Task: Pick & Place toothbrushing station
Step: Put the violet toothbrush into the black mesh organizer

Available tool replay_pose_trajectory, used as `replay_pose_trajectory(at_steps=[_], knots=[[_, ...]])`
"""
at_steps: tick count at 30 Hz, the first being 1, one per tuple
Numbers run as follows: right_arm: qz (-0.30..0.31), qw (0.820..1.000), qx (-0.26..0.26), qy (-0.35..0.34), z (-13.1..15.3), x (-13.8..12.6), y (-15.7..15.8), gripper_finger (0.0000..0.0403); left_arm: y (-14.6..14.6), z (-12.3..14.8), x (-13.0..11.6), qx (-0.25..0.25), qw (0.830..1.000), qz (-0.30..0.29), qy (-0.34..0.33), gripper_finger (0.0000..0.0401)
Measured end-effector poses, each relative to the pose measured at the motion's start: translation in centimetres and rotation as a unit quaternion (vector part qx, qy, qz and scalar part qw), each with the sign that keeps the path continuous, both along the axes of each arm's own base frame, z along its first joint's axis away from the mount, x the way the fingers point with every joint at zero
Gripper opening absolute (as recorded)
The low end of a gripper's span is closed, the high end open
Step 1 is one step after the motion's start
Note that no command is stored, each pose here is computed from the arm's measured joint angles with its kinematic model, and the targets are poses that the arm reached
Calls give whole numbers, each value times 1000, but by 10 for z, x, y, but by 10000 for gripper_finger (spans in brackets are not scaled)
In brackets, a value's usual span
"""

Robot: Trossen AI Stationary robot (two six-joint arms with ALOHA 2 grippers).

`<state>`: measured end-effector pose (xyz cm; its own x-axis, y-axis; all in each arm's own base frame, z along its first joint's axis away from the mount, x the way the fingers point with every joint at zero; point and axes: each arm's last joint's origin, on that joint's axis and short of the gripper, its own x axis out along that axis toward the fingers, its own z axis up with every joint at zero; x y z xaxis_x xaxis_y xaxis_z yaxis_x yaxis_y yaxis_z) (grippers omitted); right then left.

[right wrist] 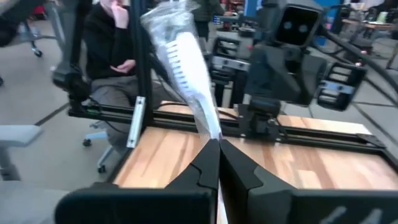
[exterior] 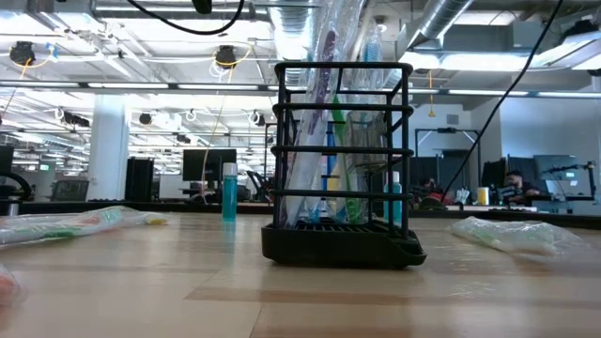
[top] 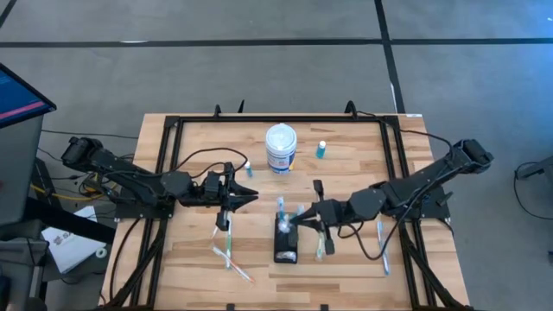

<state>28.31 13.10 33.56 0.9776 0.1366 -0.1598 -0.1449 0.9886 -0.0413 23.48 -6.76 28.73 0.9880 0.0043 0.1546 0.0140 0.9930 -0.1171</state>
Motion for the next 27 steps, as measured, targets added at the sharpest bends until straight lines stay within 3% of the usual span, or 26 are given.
replay_pose_trajectory(at_steps=[8,16,27], knots=[[8,1000,5,-19,4,-10,20,0,0,0,0,0,1000,0,0,43],[-33,999,1,-1,-1,-19,31,0,-1,0,0,0,1000,-2,1,43],[-38,999,31,-10,-30,-25,34,0,-1,-1,0,1,1000,-2,5,43]])
